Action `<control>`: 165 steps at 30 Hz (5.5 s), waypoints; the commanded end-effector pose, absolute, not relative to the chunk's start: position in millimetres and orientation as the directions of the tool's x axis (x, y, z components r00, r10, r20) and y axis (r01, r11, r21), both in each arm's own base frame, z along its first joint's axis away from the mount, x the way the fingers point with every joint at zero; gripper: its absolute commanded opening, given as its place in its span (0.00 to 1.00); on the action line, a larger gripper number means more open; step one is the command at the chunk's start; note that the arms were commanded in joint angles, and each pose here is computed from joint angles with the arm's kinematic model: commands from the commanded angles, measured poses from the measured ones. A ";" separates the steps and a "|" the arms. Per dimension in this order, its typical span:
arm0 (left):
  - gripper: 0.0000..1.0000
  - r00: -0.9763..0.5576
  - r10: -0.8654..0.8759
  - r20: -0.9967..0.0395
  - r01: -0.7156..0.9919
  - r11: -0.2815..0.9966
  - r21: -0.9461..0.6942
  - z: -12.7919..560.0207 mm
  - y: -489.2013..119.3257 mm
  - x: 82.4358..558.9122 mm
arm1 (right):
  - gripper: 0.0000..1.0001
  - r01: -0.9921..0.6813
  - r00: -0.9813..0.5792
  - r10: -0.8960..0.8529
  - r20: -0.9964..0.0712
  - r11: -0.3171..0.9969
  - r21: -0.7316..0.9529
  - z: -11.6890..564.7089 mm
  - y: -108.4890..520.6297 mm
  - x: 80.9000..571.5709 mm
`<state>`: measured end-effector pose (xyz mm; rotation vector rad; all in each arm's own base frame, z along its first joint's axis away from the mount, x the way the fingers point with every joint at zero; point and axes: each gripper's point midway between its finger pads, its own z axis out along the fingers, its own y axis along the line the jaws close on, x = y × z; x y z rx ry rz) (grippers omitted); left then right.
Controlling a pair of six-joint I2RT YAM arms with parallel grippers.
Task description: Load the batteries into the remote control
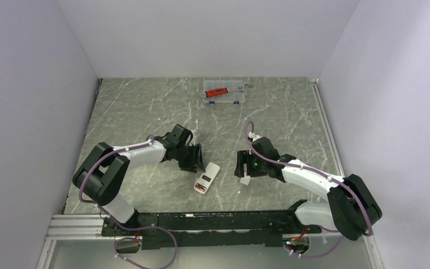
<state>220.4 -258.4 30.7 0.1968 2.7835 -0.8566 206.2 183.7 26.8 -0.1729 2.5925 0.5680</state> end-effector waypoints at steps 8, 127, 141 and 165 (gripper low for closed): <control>0.51 -0.957 0.046 -0.287 0.202 0.816 -0.542 43.1 -253.7 216.0 | 0.73 -0.215 -0.907 -0.029 -0.419 0.889 0.405 22.2 184.4 175.8; 0.51 -0.979 0.052 -0.199 0.164 0.781 -0.602 27.8 -263.0 154.1 | 0.74 -0.400 -0.822 -0.290 -0.490 0.907 0.133 33.1 206.1 186.5; 0.51 -0.977 0.055 -0.208 0.170 0.791 -0.588 30.0 -258.9 153.4 | 0.75 -0.457 -0.825 -0.311 -0.472 0.859 0.232 26.5 212.8 187.1; 0.51 -0.975 0.058 -0.213 0.176 0.786 -0.593 27.9 -258.1 151.9 | 0.68 -0.376 -0.857 -0.270 -0.439 0.910 0.176 16.3 208.6 151.4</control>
